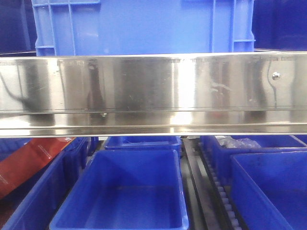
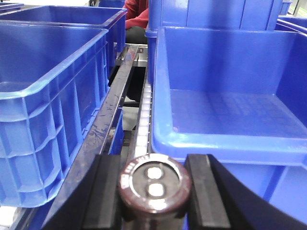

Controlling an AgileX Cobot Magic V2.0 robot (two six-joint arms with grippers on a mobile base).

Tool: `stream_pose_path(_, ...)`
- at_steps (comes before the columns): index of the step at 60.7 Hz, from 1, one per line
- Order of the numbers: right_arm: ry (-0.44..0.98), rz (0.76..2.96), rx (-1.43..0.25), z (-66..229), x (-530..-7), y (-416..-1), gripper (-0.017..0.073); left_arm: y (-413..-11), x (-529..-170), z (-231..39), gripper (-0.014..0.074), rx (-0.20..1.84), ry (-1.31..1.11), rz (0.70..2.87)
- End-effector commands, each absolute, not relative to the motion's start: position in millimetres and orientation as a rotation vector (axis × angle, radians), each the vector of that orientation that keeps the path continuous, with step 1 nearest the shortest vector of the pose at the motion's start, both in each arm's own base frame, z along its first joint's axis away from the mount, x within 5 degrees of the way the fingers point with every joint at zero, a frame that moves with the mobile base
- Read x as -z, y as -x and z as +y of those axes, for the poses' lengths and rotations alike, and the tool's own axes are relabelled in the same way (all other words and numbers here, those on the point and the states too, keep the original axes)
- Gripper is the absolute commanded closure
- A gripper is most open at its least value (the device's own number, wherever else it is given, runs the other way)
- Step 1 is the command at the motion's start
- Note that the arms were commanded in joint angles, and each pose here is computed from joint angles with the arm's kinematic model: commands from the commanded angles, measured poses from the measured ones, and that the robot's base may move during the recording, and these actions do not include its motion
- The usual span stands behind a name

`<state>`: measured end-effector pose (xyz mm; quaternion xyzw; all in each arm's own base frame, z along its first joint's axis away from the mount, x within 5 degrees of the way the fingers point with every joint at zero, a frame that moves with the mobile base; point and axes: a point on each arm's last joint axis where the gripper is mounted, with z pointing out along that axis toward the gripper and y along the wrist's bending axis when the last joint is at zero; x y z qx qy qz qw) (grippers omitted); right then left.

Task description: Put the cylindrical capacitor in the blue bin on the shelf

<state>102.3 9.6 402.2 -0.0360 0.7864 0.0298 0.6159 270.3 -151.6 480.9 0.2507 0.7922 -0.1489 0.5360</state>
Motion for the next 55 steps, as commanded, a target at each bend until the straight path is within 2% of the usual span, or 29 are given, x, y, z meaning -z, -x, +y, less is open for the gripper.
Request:
stream_pose_path(1,0.086,1.736,-0.059,9,-411,-102,0.067,-293,-472,-171,0.0704,0.375,-0.618,1.903)
stream_pose_path(8,0.085,1.707,-0.06,9,-413,-102,0.067,-325,-450,-195,0.0704,0.397,-0.633,1.947)
stream_pose_path(16,0.085,1.707,-0.06,9,-413,-102,0.067,-353,-424,-211,0.0702,0.396,-0.641,1.996)
stream_pose_path(21,0.085,1.707,-0.06,9,-413,-102,0.067,-362,-411,-216,0.066,0.392,-0.648,2.024)
stream_pose_path(25,0.085,1.707,-0.06,9,-413,-102,0.067,-367,-403,-219,0.0569,0.389,-0.652,2.044)
stream_pose_path(27,0.085,1.707,-0.06,9,-413,-102,0.067,-369,-399,-221,0.0497,0.387,-0.656,2.055)
stream_pose_path(39,0.085,1.707,-0.06,9,-413,-102,0.067,-372,-394,-222,-0.0028,0.386,-0.657,2.062)
stream_pose_path(40,0.085,1.707,-0.06,9,-413,-102,0.067,-372,-394,-222,-0.0035,0.386,-0.657,2.062)
stream_pose_path(51,0.085,1.707,-0.06,9,-413,-102,0.067,-360,-405,-216,0.0116,0.387,-0.672,2.086)
stream_pose_path(55,0.085,1.707,-0.06,9,-413,-102,0.067,-350,-413,-211,0.0202,0.393,-0.675,2.113)
